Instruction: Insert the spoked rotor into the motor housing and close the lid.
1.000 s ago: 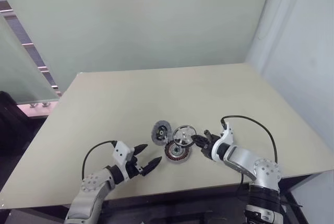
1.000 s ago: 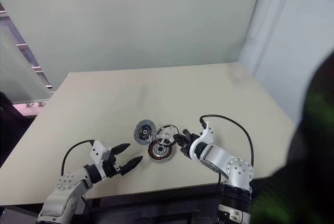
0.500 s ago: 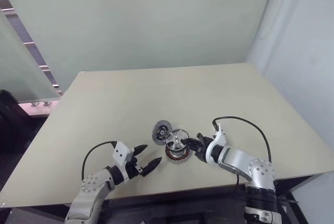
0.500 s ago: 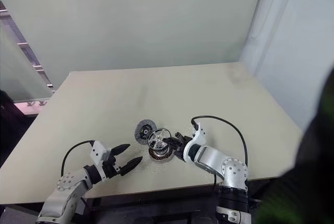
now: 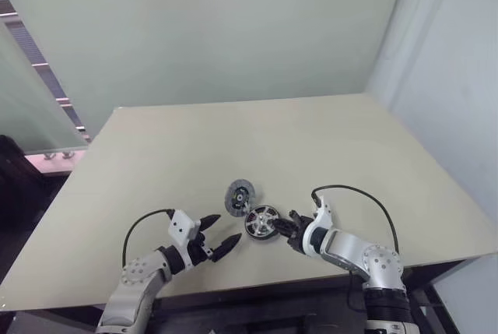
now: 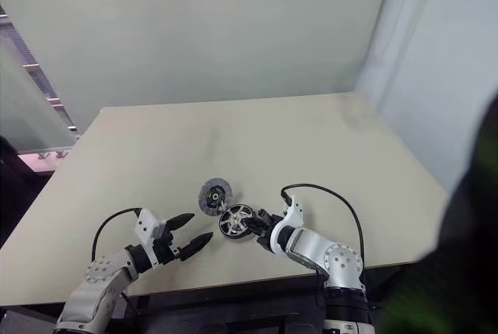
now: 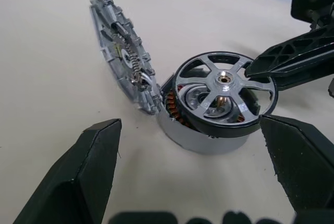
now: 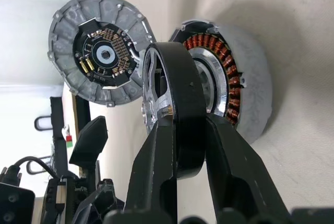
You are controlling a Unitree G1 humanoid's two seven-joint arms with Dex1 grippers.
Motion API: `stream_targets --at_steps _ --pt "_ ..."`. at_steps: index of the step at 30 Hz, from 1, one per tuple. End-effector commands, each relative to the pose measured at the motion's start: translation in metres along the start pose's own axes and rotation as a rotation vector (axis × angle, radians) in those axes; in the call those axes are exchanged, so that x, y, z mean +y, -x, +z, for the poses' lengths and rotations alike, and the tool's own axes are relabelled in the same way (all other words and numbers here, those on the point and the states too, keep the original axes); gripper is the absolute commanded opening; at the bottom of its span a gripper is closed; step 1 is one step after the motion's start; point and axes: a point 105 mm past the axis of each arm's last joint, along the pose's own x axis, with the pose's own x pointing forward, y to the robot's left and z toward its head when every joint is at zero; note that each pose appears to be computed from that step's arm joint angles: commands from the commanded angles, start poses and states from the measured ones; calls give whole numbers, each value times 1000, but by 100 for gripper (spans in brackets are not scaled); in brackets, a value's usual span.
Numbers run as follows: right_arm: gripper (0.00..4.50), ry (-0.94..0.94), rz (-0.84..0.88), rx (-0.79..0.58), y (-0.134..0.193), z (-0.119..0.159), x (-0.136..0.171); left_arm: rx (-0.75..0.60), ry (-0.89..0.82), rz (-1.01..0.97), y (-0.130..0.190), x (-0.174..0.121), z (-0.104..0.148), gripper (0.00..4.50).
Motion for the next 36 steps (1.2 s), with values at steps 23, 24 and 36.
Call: stream_targets --at_steps 23,24,36 --pt "40 -50 113 16 -23 -19 32 -32 -33 -15 0 -3 11 450" --pt "40 -50 112 16 -23 -19 32 -32 -32 -15 0 -3 11 450" --pt "180 -28 115 0 -20 -16 34 -29 -31 -24 -3 -5 10 450"
